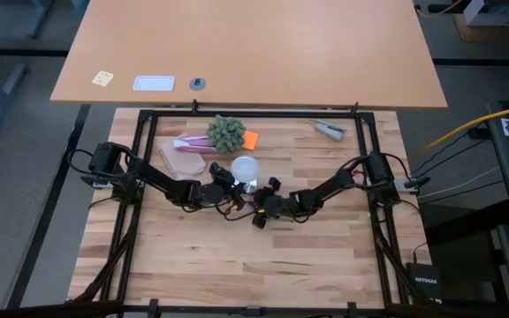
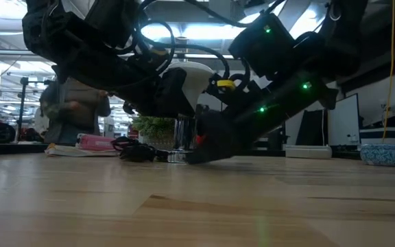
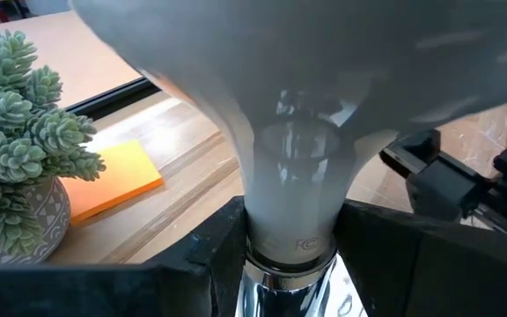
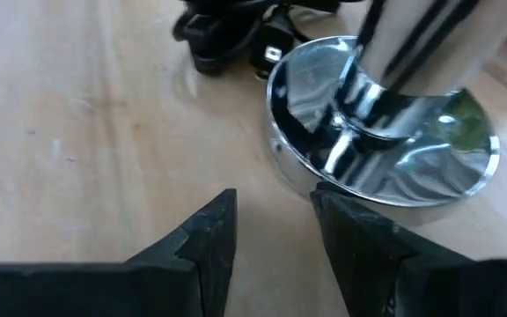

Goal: Screw lightbulb
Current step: Insert the lightbulb into the lamp

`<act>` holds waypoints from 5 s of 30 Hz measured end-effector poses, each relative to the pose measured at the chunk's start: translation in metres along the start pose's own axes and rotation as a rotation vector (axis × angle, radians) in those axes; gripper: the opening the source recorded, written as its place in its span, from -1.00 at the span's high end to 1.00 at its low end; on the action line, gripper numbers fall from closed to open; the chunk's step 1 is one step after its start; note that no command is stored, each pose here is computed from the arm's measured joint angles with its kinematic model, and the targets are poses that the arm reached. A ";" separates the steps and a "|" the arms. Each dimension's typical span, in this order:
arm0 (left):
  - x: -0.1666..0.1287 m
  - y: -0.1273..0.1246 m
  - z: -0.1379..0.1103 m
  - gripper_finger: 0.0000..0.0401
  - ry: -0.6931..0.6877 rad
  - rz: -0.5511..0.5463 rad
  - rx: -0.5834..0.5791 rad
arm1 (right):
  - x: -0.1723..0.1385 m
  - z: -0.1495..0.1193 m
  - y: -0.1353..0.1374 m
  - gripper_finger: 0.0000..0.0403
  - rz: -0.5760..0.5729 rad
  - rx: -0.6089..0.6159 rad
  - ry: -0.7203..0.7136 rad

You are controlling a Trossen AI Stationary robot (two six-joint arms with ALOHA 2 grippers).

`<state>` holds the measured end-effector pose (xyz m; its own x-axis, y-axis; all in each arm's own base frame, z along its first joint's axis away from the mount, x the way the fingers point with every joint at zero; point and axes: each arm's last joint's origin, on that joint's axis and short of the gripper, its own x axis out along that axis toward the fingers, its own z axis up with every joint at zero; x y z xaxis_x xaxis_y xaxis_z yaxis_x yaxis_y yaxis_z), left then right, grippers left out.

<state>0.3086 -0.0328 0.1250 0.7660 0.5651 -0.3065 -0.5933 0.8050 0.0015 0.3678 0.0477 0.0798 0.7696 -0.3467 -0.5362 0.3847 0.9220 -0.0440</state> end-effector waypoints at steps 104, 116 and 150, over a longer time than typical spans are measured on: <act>0.000 0.001 0.000 0.25 -0.004 0.030 -0.017 | -0.024 -0.013 0.028 0.17 -0.075 0.015 0.016; 0.000 0.001 0.000 0.25 -0.001 0.010 -0.021 | -0.034 -0.015 0.010 0.17 -0.429 -0.160 0.010; 0.000 0.000 0.000 0.25 -0.003 0.012 -0.025 | -0.055 0.032 0.035 0.17 0.277 0.049 -0.029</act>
<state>0.3084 -0.0327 0.1250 0.7593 0.5752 -0.3042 -0.6084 0.7934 -0.0185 0.3554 0.0933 0.1347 0.8628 -0.0884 -0.4978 0.1817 0.9730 0.1422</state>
